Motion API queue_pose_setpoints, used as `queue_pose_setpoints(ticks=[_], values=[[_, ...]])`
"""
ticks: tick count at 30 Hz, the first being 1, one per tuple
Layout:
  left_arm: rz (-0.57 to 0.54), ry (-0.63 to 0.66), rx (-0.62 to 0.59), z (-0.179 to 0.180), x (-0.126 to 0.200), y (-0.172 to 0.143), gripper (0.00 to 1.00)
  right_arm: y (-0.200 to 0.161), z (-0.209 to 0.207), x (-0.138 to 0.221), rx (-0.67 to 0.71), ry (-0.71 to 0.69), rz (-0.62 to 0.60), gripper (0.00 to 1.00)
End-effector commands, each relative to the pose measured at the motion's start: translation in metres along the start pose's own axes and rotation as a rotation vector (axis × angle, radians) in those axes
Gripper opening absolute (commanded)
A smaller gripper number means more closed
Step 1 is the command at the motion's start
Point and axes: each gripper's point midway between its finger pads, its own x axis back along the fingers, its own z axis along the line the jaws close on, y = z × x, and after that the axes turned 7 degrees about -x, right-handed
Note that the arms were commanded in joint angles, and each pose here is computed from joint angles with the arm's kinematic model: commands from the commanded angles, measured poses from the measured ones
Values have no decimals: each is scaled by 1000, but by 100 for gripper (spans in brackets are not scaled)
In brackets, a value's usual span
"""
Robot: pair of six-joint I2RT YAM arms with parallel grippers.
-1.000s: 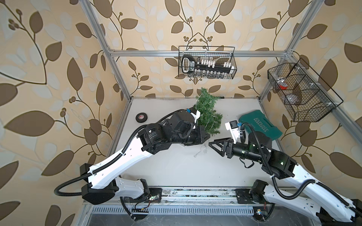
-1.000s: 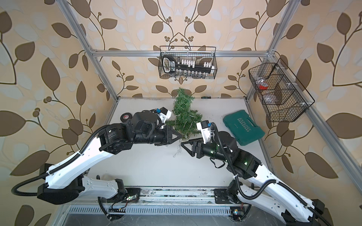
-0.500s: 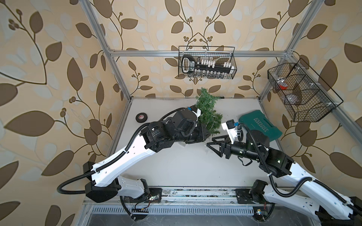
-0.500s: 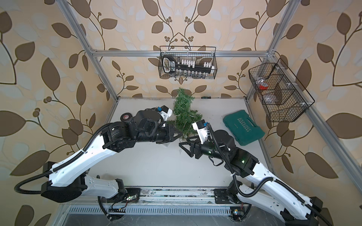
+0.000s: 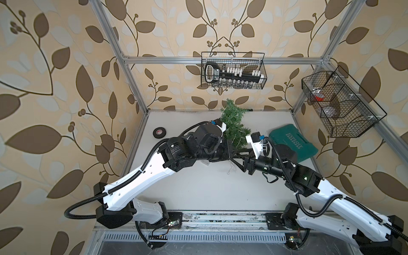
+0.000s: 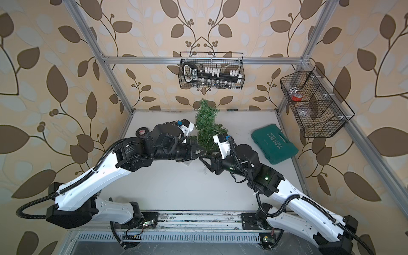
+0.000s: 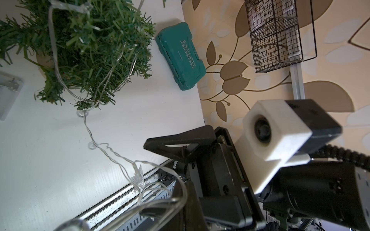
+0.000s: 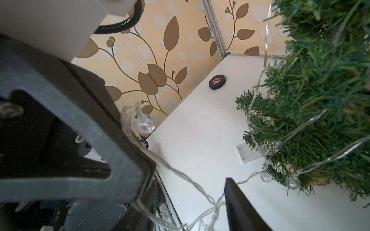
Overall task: Remove string lights from the small christmas tree
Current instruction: Remove the light string from the Christmas tree.
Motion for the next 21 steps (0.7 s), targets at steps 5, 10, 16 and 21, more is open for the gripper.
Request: queue_pose_setpoints(ticks=[5,10,16,21], values=[[-69,-22,-22,-11,23,14,0,1,-2,-7,23,-1,-20,31],[-73,-19,-22,-11,24,15,0,2,-2,-5,17,-1,-29,7],[-106,11,-36,-6,30,21,31,17,-1,16,-20,-57,-56,0],[-113,36,-21,7,38,35,55,35,-3,60,-57,-167,-94,0]])
